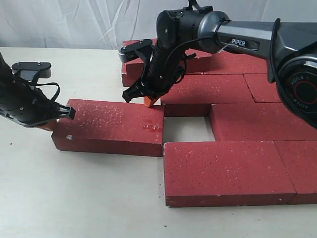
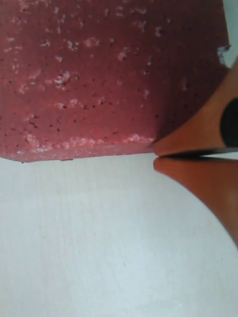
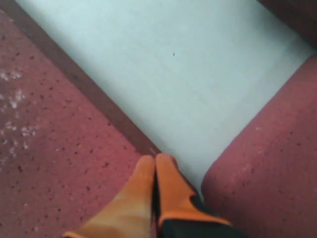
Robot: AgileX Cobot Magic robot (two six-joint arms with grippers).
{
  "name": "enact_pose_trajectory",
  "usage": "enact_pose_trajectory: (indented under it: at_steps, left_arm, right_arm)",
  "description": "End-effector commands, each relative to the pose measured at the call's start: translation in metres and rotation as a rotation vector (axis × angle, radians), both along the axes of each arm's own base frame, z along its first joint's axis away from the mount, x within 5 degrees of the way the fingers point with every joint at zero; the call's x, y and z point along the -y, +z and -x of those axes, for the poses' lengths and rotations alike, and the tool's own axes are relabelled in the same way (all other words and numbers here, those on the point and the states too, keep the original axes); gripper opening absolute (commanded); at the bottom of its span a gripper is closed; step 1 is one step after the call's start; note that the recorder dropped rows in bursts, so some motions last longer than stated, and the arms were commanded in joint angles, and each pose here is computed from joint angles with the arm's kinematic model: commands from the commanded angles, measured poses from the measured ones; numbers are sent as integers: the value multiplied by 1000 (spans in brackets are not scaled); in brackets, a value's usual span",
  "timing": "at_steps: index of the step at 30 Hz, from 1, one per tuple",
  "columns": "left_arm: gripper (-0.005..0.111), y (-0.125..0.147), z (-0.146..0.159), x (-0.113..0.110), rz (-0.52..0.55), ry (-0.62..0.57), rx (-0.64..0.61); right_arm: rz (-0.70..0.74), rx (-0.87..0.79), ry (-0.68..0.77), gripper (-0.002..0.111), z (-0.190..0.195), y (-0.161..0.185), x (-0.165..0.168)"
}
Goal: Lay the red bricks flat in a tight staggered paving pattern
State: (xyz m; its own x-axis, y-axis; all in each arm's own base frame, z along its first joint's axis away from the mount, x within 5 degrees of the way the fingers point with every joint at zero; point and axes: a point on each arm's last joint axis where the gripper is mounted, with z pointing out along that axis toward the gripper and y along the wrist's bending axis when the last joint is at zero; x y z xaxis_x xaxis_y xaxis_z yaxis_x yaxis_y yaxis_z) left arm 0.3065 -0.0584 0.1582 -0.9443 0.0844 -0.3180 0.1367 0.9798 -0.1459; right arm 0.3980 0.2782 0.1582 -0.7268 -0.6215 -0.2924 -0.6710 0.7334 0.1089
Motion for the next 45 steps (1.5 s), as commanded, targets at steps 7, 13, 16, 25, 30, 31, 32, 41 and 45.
enact_pose_trajectory:
  at_steps: [7, 13, 16, 25, 30, 31, 32, 41, 45]
  left_arm:
    - [0, 2, 0, 1, 20, 16, -2]
    - [0, 2, 0, 1, 18, 13, -6]
    - [0, 2, 0, 1, 16, 12, -1]
    - [0, 2, 0, 1, 18, 14, -1]
    - [0, 2, 0, 1, 18, 14, -1]
    - [0, 2, 0, 1, 18, 14, -1]
    - [0, 2, 0, 1, 18, 14, -1]
    - [0, 2, 1, 2, 21, 14, -14]
    - [0, 1, 2, 2, 23, 12, -28]
  right_arm:
    - [-8, -4, -2, -1, 1, 4, 0]
    - [11, 88, -47, -1, 3, 47, 10]
    - [17, 119, -118, -1, 12, 71, 21]
    - [-66, -73, 301, -1, 114, 78, 2]
    - [-26, -91, 313, -1, 119, 45, -6]
    - [-22, -101, 306, -1, 119, 39, -8]
    - [-14, -114, 304, -1, 118, 33, -8]
    - [59, -158, 304, -1, 115, 9, -7]
    - [133, -118, 294, -1, 111, 7, -1]
